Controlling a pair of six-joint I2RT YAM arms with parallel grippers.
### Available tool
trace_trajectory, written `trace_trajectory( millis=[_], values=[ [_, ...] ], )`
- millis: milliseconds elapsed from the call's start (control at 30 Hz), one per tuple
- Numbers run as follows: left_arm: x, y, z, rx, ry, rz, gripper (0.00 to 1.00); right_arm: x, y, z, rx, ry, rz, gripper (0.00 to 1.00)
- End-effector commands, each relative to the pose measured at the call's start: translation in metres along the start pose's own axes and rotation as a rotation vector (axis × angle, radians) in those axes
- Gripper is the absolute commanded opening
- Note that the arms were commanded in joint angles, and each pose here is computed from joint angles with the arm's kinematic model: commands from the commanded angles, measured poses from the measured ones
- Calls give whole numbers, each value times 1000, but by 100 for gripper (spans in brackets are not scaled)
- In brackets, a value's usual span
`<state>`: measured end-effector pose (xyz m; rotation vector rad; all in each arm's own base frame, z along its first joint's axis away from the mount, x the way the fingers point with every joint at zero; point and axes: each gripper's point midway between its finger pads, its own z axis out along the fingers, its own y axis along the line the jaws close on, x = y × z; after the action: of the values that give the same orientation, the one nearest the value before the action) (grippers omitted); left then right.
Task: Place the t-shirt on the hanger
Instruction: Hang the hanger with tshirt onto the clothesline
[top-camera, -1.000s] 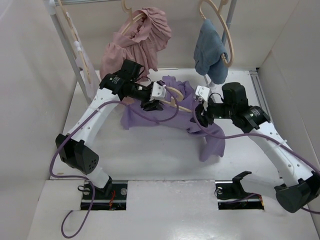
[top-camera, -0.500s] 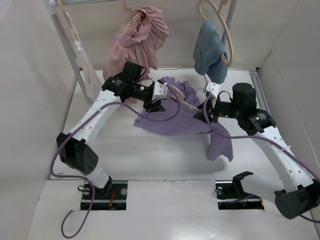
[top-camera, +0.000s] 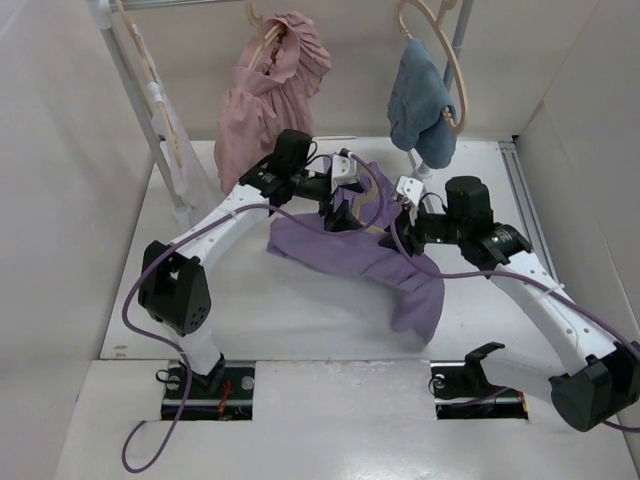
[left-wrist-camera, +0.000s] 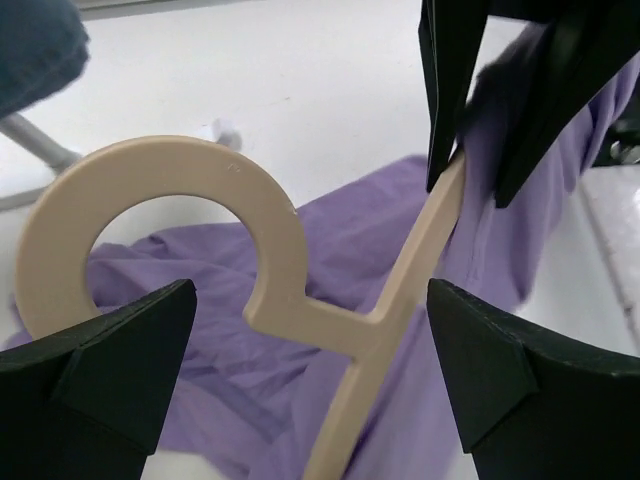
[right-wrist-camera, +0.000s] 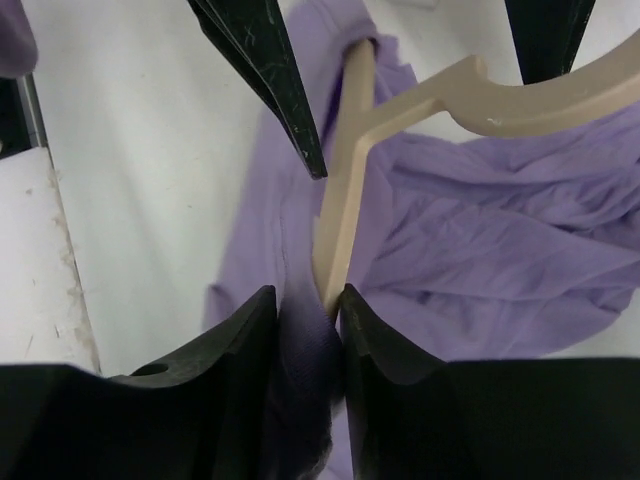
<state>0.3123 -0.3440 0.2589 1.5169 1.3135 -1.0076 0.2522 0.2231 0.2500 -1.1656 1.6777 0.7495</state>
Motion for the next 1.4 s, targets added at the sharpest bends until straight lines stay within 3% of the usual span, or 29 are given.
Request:
trace_trajectory(
  millis=[0,33,67,133,167,200,367,567,600,633,667,700,767,900,1033,1167,1200,1267,1300,1367],
  values=[
    [-24,6,1,15,-110,-15,100,-30,11,-5,-17,-111,-60,0],
    [-23,7,3,15,-113,-32,96,-27,10,-3,-18,-110,-59,0],
    [-28,1,8,36,-125,-39,87,-29,10,-3,-16,-116,-55,0],
    [-13,-11,25,75,-92,-117,47,-26,9,-1,-19,-109,-48,0],
    [-4,-16,32,82,-61,-144,8,-26,9,-1,-19,-109,-48,0],
    [7,-22,36,94,-26,-157,0,-24,8,1,-21,-102,-42,0],
    [29,-25,29,101,26,-227,0,-21,6,-1,-1,-87,-46,0],
    [-1,-18,13,98,-5,-219,0,-9,1,5,-1,-31,-37,0],
    [-5,-23,12,127,-17,-212,0,3,-3,6,17,16,-17,29],
    [-9,-26,10,138,-23,-201,0,-2,-5,5,15,20,-34,47],
    [-13,-27,9,150,-32,-180,0,7,-11,10,15,62,-52,56],
    [-15,-32,7,166,-27,-182,0,15,-17,11,32,104,-47,60],
    [-21,-39,1,190,-23,-137,0,19,-28,16,41,155,-59,80],
    [-23,-45,-5,204,-10,-92,0,7,-39,25,37,163,-86,81],
    [-24,-58,-12,248,-7,-43,0,11,-42,32,37,190,-92,77],
    [-26,-57,-13,247,-10,-20,0,12,-33,37,-18,160,-96,60],
    [-26,-57,-13,247,-10,-20,0,11,-31,37,-32,152,-95,41],
    [-31,-57,-13,251,-20,-13,0,9,-27,38,-47,143,-82,26],
    [-33,-60,-13,265,-36,-15,0,15,-23,39,-60,149,-52,3],
    [-35,-61,-13,274,-47,-16,0,18,-19,39,-71,142,-41,0]
  ],
)
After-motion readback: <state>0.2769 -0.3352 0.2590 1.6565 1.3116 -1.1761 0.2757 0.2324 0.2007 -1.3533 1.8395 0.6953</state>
